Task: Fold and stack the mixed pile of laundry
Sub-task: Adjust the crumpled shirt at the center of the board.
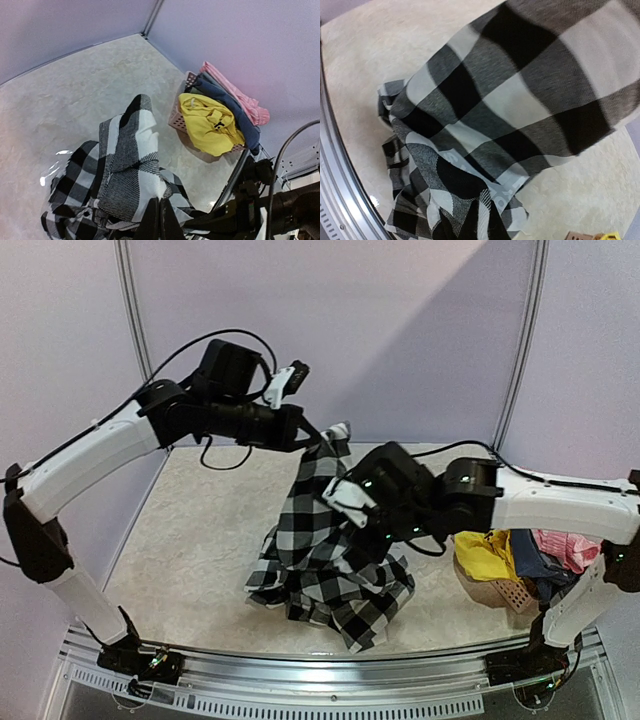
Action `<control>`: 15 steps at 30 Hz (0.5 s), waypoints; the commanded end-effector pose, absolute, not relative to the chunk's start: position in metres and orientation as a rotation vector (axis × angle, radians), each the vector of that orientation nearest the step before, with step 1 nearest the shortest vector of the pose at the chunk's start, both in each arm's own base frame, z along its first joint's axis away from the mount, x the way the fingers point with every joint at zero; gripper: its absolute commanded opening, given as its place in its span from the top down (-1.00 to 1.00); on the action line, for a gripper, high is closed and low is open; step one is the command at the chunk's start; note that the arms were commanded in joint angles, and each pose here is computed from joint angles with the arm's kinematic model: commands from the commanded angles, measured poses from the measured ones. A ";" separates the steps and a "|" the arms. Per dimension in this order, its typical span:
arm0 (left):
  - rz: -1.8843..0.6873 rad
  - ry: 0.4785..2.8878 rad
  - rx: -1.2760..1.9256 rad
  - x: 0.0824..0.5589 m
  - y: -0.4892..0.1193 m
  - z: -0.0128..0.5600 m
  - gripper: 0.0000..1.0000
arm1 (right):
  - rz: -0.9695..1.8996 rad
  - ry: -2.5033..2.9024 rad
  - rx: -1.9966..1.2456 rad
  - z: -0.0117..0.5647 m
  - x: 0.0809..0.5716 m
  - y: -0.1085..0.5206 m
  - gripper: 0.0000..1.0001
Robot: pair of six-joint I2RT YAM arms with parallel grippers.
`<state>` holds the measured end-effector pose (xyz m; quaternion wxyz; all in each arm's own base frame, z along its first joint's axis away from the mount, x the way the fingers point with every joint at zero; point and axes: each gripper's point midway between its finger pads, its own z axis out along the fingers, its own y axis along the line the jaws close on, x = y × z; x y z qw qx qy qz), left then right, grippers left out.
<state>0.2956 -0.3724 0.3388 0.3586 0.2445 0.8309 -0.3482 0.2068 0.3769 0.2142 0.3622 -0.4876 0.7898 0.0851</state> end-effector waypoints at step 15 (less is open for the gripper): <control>-0.794 2.128 0.932 0.267 -0.463 0.314 -0.98 | 0.070 2.256 -0.231 0.230 0.216 0.174 1.00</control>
